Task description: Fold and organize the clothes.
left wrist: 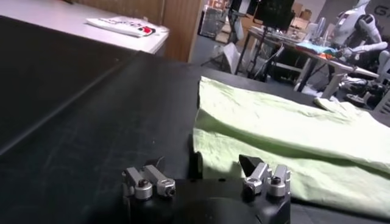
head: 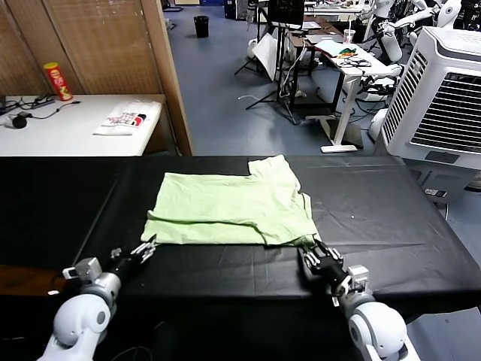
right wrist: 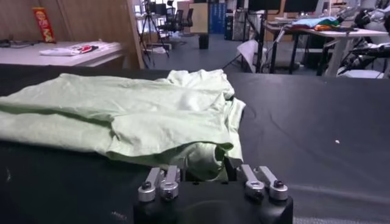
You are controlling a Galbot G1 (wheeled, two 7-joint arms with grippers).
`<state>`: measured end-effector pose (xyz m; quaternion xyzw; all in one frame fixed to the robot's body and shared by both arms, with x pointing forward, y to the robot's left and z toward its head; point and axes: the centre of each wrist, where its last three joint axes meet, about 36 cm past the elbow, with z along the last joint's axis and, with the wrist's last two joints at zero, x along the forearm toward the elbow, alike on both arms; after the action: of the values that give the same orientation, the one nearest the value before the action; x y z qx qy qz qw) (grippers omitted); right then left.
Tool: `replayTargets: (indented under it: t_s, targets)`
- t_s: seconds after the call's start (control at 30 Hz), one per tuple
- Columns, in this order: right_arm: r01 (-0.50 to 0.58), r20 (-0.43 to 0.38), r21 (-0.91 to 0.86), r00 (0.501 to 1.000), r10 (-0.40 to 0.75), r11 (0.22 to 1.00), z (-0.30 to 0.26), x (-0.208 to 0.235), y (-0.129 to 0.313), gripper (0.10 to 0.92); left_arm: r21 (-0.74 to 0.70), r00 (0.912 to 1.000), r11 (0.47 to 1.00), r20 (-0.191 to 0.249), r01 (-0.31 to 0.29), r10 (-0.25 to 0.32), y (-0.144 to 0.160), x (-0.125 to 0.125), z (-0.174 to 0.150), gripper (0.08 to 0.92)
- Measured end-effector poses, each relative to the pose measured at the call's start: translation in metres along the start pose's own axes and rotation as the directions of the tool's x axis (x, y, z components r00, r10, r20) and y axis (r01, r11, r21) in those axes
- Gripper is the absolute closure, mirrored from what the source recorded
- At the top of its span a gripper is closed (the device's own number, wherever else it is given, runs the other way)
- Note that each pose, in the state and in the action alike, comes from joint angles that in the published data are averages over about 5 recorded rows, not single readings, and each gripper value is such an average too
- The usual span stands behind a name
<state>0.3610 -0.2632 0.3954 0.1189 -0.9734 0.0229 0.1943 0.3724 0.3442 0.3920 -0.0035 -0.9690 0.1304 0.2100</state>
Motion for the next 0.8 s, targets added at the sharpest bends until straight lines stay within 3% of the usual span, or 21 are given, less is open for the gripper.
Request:
replayTargets:
  t_s: [0.13, 0.33, 0.4, 0.6, 0.8]
  targets:
    - [-0.006, -0.013, 0.003, 1.000, 0.006, 1.000, -0.001, 0.002, 0.000, 0.892, -0.004, 1.0000, 1.000, -0.003, -0.005, 0.005, -0.003, 0.001, 0.000, 0.533]
    - [-0.021, -0.032, 0.010, 0.999, 0.022, 1.000, -0.004, 0.009, -0.002, 0.899, -0.025, 1.0000, 1.000, -0.005, -0.002, 0.001, -0.004, 0.006, -0.001, 0.835]
    - [-0.027, -0.041, 0.013, 0.999, 0.027, 1.000, -0.006, 0.013, -0.003, 0.899, -0.037, 1.0000, 0.999, -0.005, 0.001, -0.002, -0.005, 0.009, -0.002, 0.870]
    - [-0.033, -0.069, 0.021, 0.997, 0.034, 0.999, -0.011, 0.027, -0.010, 0.899, -0.100, 0.9996, 0.995, -0.006, 0.026, -0.027, -0.006, 0.023, -0.007, 0.873]
    - [-0.044, -0.102, 0.043, 0.994, 0.049, 0.998, -0.009, 0.046, -0.014, 0.899, -0.166, 0.9986, 0.985, -0.033, 0.035, -0.041, -0.019, 0.046, -0.001, 0.873]
